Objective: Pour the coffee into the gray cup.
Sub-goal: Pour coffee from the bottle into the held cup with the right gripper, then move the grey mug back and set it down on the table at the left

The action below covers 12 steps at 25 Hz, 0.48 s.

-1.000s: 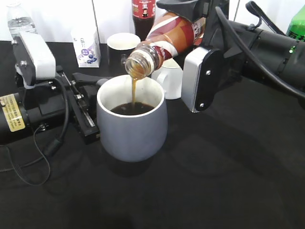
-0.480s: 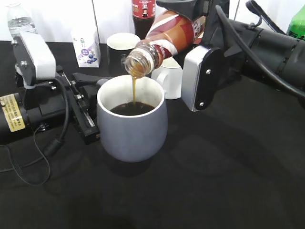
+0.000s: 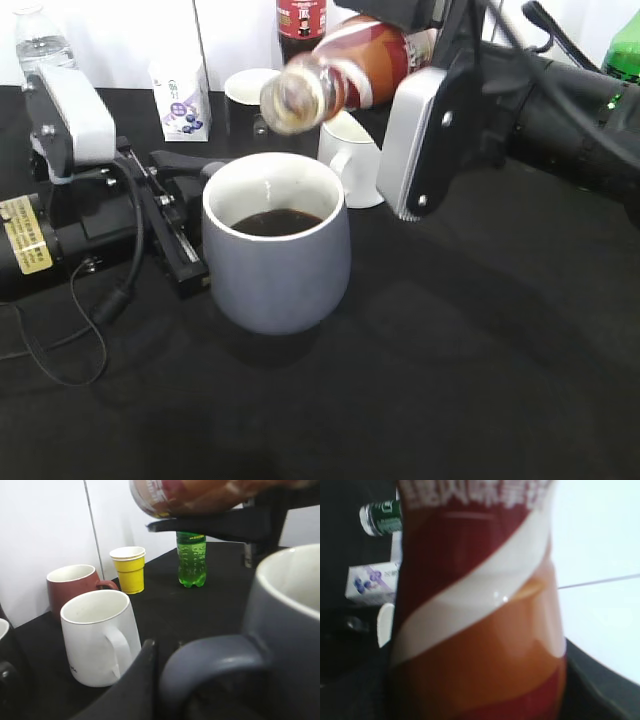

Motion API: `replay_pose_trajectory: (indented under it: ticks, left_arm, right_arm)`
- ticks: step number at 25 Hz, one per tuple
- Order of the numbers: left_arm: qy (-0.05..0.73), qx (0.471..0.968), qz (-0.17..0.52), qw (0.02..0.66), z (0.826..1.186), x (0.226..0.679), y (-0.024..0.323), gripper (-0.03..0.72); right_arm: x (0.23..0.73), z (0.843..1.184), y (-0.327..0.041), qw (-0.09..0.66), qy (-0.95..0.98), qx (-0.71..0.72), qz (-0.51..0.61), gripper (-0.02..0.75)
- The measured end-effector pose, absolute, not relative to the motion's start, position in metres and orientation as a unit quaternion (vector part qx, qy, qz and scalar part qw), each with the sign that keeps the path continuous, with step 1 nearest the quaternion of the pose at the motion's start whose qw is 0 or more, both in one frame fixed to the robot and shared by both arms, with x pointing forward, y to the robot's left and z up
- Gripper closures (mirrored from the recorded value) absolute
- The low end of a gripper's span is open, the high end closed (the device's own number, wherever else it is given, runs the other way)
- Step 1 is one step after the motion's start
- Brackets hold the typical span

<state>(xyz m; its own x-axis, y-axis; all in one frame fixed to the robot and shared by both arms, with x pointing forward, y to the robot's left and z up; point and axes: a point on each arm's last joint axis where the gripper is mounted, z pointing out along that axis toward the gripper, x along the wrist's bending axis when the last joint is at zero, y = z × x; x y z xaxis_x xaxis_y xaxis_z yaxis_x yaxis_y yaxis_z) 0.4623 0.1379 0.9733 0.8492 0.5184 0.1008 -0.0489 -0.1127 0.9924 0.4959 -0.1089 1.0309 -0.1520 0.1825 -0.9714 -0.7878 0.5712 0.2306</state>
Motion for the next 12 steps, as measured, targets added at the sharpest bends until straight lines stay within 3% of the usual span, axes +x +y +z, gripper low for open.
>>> replay_pose_trajectory:
  ticks: [4, 7, 9, 12]
  left_arm:
    - [0.18, 0.704, 0.225, 0.649, 0.975, 0.465, 0.139, 0.631]
    - [0.198, 0.694, 0.239, 0.65, 0.976, 0.468, 0.142, 0.631]
    - [0.216, 0.687, 0.27, 0.639, 0.976, 0.473, 0.146, 0.631]
    - [0.264, 0.672, 0.338, 0.604, 0.976, 0.486, 0.16, 0.631]
  right_arm:
    - [0.496, 1.031, -0.109, 0.535, 0.675, -0.127, 0.492, 0.211]
    - [0.496, 1.031, -0.109, 0.43, 0.686, 0.007, 0.587, 0.211]
    - [0.496, 1.031, -0.109, 0.377, 0.683, 0.067, 0.622, 0.211]
    - [0.496, 1.031, -0.109, 0.361, 0.681, 0.085, 0.632, 0.211]
